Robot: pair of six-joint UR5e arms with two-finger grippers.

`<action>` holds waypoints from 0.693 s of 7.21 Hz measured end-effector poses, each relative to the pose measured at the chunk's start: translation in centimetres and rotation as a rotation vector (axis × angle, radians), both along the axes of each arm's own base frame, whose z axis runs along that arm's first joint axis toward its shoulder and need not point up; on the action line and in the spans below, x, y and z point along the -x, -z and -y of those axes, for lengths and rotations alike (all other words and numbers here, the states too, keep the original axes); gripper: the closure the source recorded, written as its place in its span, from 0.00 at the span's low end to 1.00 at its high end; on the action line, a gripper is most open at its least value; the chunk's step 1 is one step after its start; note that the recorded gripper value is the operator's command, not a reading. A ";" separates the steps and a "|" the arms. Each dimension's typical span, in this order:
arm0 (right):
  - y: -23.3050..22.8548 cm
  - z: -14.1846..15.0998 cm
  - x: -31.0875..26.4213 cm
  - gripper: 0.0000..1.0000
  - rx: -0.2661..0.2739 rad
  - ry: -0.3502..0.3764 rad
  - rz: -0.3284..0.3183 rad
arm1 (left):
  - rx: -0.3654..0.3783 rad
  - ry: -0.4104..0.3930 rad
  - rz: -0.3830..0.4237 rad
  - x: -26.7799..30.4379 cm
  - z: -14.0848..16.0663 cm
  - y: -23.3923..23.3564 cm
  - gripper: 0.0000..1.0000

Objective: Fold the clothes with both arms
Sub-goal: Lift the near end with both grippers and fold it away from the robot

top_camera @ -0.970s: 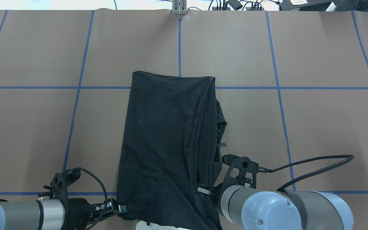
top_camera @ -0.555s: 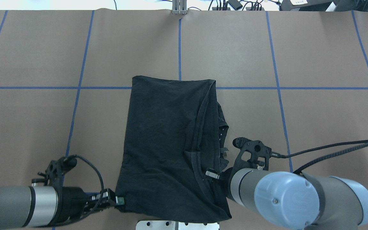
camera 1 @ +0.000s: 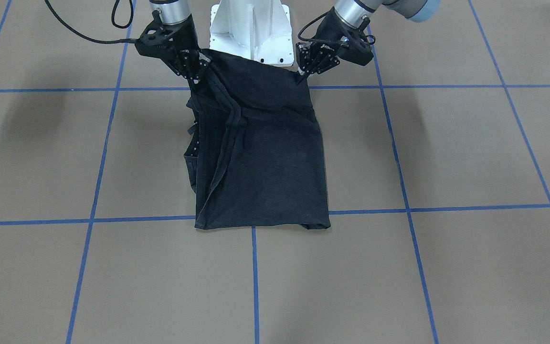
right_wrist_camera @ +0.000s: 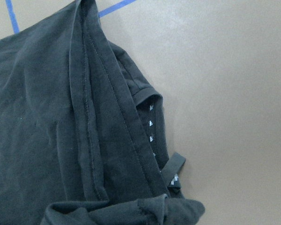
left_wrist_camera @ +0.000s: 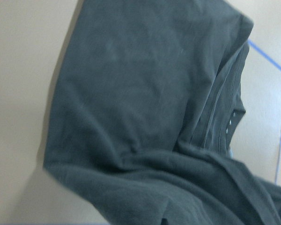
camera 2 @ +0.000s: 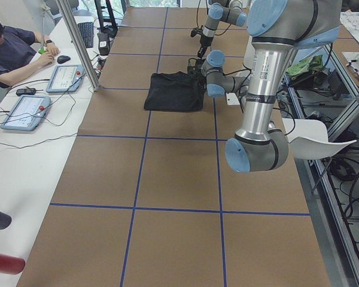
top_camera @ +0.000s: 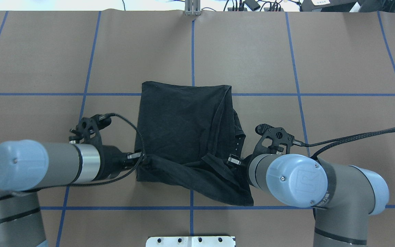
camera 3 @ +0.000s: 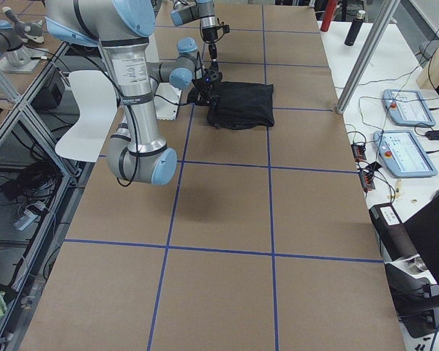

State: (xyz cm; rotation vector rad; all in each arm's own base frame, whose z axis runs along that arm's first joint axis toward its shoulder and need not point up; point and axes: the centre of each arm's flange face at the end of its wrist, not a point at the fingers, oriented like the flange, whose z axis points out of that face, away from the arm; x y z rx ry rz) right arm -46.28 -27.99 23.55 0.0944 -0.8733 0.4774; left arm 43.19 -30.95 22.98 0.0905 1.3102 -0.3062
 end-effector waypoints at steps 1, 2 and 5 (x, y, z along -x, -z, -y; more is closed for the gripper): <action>-0.7 1.4 0.1 1.00 -0.006 -0.014 -0.023 | -0.036 0.034 0.029 0.5 2.5 0.3 1.00; -0.9 3.1 0.6 1.00 -0.011 -0.032 -0.040 | -0.069 0.056 0.058 1.6 5.0 0.0 1.00; 0.0 7.5 2.5 1.00 -0.019 -0.071 -0.070 | -0.117 0.074 0.123 2.2 11.7 -1.0 1.00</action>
